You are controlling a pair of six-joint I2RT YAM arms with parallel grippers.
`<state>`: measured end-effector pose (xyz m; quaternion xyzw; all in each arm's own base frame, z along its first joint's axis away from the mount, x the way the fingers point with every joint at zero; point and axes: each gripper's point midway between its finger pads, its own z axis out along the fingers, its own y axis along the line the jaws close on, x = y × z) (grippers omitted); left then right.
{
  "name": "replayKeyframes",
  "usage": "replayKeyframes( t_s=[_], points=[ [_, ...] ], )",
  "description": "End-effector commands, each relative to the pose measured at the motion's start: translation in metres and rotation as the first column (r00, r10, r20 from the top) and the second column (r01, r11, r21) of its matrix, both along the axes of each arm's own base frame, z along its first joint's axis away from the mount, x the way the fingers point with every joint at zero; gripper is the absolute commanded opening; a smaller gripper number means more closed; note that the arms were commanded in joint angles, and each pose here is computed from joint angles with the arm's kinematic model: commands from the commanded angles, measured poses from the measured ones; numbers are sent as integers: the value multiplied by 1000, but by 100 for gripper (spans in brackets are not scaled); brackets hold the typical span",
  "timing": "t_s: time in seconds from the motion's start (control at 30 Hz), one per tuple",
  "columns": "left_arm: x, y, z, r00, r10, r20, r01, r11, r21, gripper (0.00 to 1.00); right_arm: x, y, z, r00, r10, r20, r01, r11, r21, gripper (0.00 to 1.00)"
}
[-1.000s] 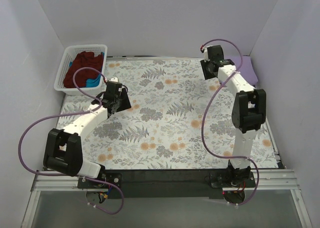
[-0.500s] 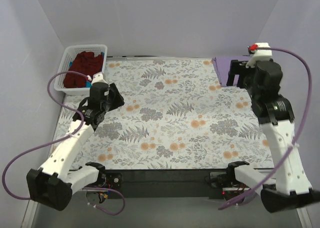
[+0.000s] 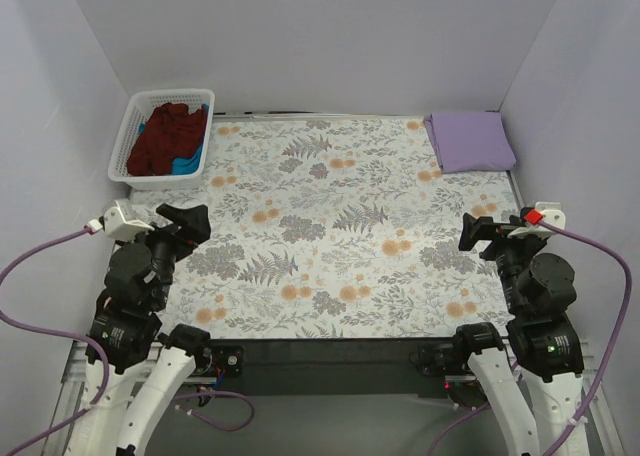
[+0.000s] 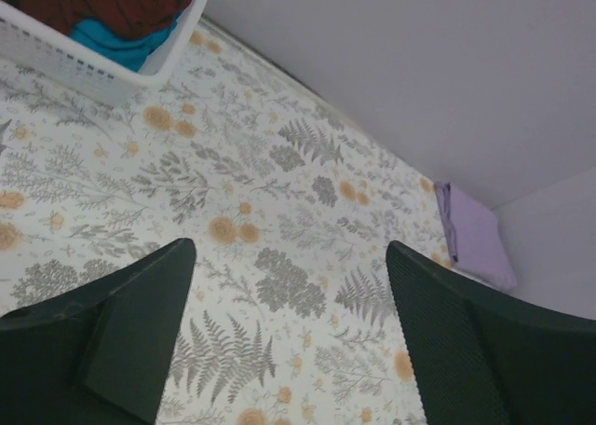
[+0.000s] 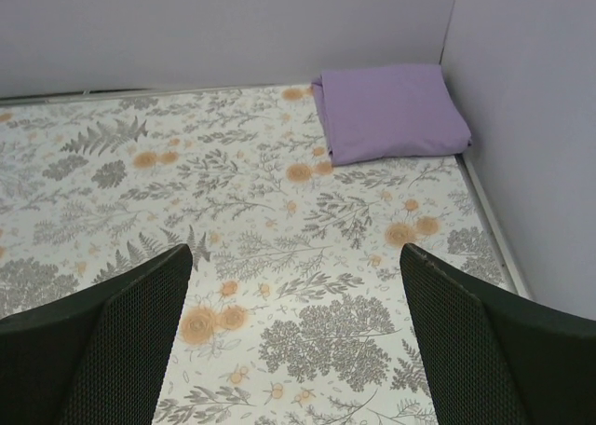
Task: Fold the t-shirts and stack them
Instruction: Reset both grippers
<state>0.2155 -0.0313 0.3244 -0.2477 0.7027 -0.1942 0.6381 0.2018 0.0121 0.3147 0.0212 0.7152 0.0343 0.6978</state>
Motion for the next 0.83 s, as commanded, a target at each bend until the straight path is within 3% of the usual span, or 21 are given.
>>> replayKeyframes(
  t_s=[0.0,0.13,0.33,0.8],
  points=[
    [-2,2,-44,996,26,-91,-29,999,-32,92,6,8,4,996,32,81,-35,999,40,98],
    [-12,10,-55,997,71,-25,-73,991,-109,98,13,5,-10,999,9,44,-11,1000,29,98],
    [-14,2,-62,998,7,69,-1,996,-90,98,17,4,-22,999,1,33,-1,1000,8,98],
    [3,-6,-90,999,-25,21,25,1000,-16,98,23,9,-46,1000,22,8,-22,1000,11,98]
  ],
)
